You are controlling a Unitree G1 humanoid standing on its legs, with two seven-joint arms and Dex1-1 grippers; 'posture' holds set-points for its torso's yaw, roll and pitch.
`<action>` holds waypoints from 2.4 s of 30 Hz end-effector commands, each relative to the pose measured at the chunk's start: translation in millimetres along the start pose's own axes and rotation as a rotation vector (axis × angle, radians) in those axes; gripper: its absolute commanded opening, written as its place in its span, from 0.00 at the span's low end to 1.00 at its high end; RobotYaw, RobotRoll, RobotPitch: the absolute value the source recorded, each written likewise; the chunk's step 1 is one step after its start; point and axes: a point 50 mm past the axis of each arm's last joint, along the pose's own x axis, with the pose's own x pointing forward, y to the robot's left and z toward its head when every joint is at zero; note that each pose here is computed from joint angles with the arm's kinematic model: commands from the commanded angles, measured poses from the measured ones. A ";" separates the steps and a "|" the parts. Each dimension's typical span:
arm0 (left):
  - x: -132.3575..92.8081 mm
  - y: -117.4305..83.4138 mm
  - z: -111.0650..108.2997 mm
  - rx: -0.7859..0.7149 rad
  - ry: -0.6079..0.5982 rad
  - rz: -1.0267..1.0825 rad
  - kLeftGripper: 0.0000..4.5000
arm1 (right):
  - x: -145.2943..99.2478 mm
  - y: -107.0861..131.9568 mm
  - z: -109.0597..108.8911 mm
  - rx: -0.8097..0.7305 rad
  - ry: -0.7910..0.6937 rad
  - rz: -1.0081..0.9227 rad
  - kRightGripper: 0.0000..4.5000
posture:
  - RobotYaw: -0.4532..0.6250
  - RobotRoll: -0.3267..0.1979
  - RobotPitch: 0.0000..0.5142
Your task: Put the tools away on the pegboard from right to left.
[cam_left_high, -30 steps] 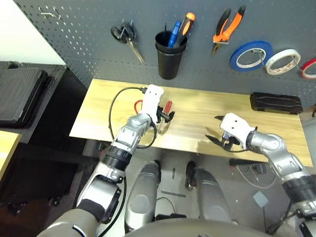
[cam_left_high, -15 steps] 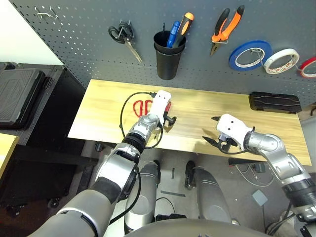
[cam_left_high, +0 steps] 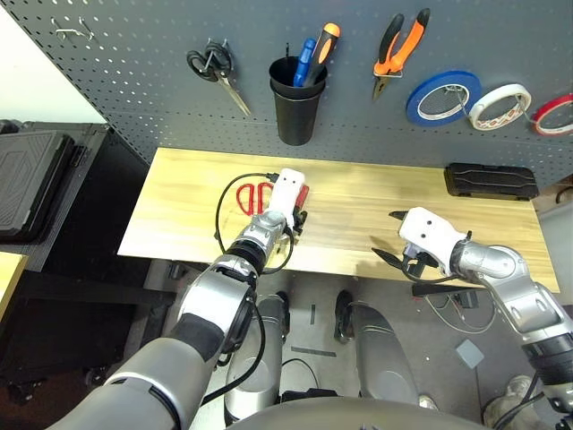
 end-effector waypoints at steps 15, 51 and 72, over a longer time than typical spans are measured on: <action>-56.9 -9.3 -27.0 -0.203 -0.211 0.084 0.19 | 20.9 -3.4 -1.7 -0.009 -0.055 0.028 1.00 | 0.65 0.62 0.51; -231.1 23.6 122.9 -0.138 -1.133 0.147 0.19 | -45.5 -62.0 15.2 0.163 -0.654 -0.134 1.00 | 0.70 0.62 0.42; -240.0 40.9 197.3 -0.089 -1.258 0.071 0.19 | -106.1 -103.0 55.8 0.247 -0.784 -0.095 1.00 | 0.58 0.62 0.39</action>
